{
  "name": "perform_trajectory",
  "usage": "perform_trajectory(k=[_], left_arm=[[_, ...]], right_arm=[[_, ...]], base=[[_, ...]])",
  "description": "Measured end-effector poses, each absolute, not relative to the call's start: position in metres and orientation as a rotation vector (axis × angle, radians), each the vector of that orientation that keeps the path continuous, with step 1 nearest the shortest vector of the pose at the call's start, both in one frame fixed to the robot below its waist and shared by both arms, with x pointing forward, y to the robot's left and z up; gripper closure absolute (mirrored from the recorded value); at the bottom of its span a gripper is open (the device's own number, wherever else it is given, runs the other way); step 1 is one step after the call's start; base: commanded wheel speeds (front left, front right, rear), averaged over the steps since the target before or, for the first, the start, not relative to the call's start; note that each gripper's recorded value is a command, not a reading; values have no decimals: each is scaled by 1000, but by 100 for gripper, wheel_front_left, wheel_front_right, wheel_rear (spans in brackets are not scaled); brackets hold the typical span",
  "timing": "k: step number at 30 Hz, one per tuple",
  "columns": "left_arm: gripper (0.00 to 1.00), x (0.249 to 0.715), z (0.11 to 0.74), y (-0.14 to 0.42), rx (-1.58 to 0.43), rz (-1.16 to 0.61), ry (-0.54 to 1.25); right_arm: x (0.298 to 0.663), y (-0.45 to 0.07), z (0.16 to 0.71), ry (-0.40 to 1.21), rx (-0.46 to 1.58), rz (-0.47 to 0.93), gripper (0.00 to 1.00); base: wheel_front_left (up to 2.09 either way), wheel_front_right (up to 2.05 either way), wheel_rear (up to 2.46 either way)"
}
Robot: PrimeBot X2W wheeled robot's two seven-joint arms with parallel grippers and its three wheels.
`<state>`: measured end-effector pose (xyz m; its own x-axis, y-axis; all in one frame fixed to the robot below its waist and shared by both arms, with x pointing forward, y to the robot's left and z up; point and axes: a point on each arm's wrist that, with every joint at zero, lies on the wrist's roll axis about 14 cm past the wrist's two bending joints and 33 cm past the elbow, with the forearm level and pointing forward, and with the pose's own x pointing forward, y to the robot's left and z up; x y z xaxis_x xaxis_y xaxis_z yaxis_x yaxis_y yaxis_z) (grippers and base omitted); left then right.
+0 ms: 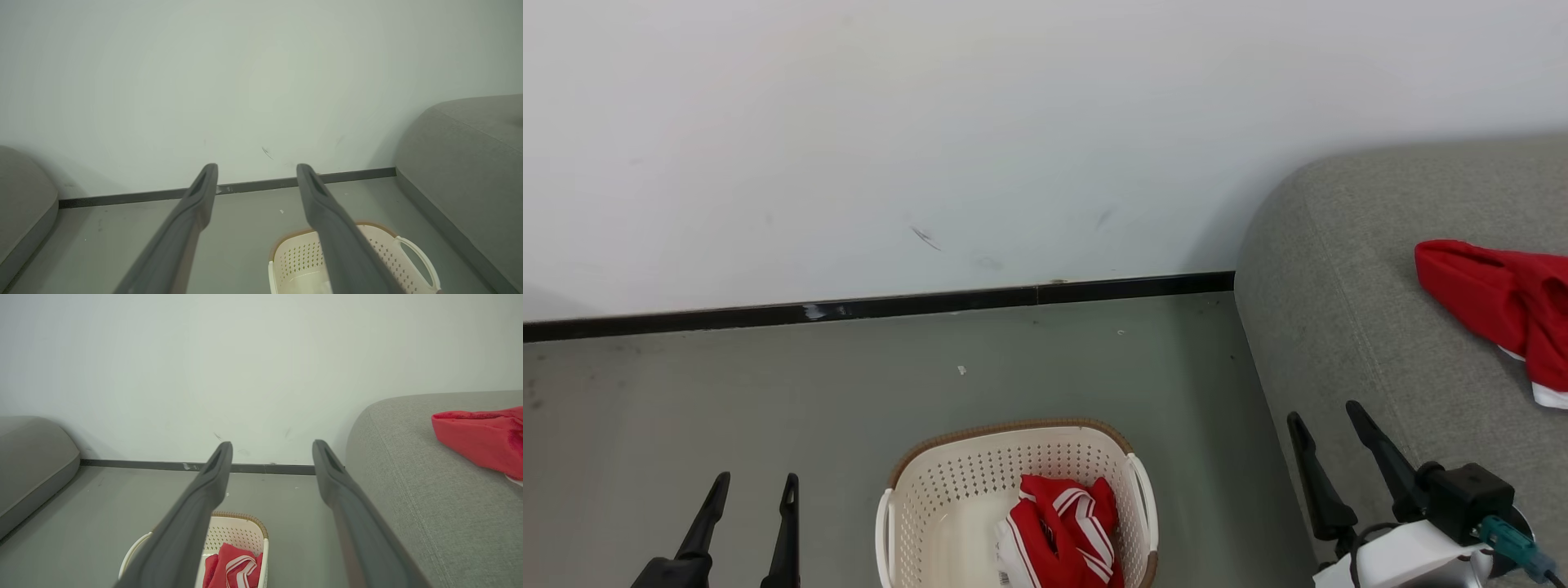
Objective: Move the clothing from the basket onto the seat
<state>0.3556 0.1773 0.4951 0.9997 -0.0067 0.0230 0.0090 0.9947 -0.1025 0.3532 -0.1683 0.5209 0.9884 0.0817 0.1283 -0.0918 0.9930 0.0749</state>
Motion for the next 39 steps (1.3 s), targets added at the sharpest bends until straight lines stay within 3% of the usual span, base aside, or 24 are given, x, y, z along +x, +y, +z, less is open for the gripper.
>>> perform_trajectory(k=[17,39], left_arm=[[0,385,480,140,-38,-172,38],[0,437,419,66,0,-416,198]], right_arm=[[375,-155,528,-146,41,138,0],[413,-208,526,-163,-41,-3,0]], base=[[0,0,0],[0,0,0]])
